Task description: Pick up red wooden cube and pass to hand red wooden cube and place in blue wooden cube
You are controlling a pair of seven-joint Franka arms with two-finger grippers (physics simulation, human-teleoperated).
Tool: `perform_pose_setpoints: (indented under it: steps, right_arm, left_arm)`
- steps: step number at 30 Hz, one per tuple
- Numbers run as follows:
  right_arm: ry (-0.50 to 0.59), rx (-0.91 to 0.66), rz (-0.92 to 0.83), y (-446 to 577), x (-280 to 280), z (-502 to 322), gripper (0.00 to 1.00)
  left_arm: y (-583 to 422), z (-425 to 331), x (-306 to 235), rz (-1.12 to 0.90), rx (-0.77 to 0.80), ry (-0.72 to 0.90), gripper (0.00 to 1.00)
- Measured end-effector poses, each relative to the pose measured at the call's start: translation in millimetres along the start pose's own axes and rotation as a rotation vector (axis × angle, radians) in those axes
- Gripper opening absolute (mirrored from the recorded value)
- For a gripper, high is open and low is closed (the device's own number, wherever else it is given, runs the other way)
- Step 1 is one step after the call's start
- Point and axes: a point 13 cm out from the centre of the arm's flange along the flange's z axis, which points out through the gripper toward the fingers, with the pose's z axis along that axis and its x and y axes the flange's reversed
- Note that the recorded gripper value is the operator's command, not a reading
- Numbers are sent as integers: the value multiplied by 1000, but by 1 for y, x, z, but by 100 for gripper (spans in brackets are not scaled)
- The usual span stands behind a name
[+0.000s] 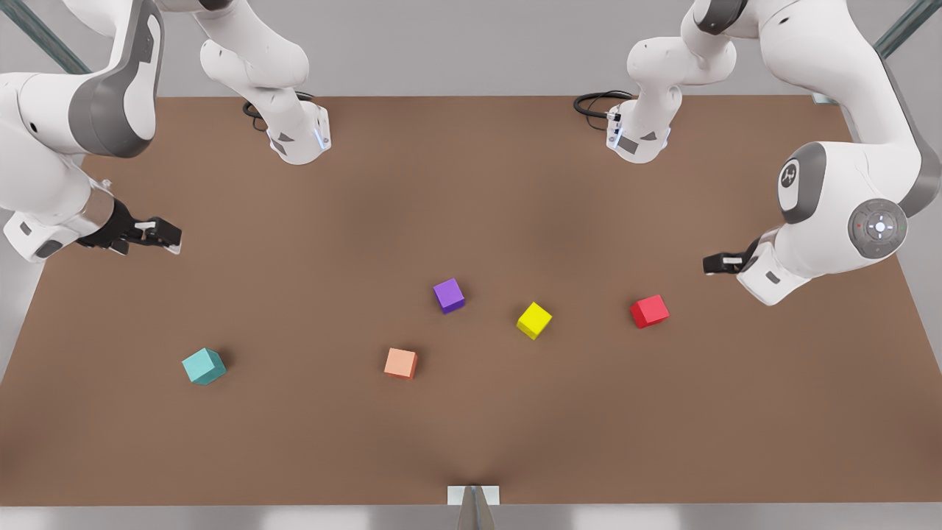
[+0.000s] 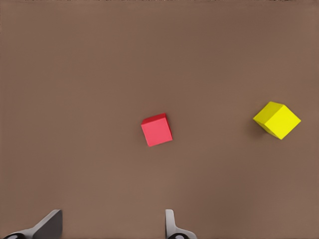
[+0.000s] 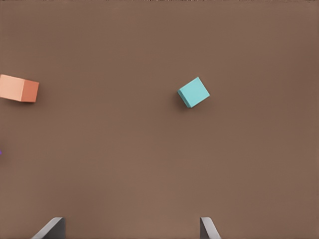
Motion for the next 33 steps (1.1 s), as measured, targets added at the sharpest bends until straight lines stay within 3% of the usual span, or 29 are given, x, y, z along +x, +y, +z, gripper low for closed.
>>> perform_pose_setpoints:
  steps: [3, 8, 13, 25, 33]
  right_arm:
    - [-7, -1, -2, -1, -2, 2, 100]
    - [-5, -2, -4, -3, -4, 8, 100]
    - [-2, -2, -10, -3, -4, 12, 100]
    - [14, -2, -17, -2, -3, 24, 100]
    - [18, -2, -20, -2, -3, 27, 100]
  left_arm:
    - [-4, 23, -7, -9, 12, 27, 100]
    - [-53, 157, -49, 16, 22, 145, 100]
    - [-49, 266, -39, -61, 19, 166, 100]
    - [-23, 305, -49, -309, 50, 38, 100]
    - [-25, 336, -51, -377, 54, 41, 100]
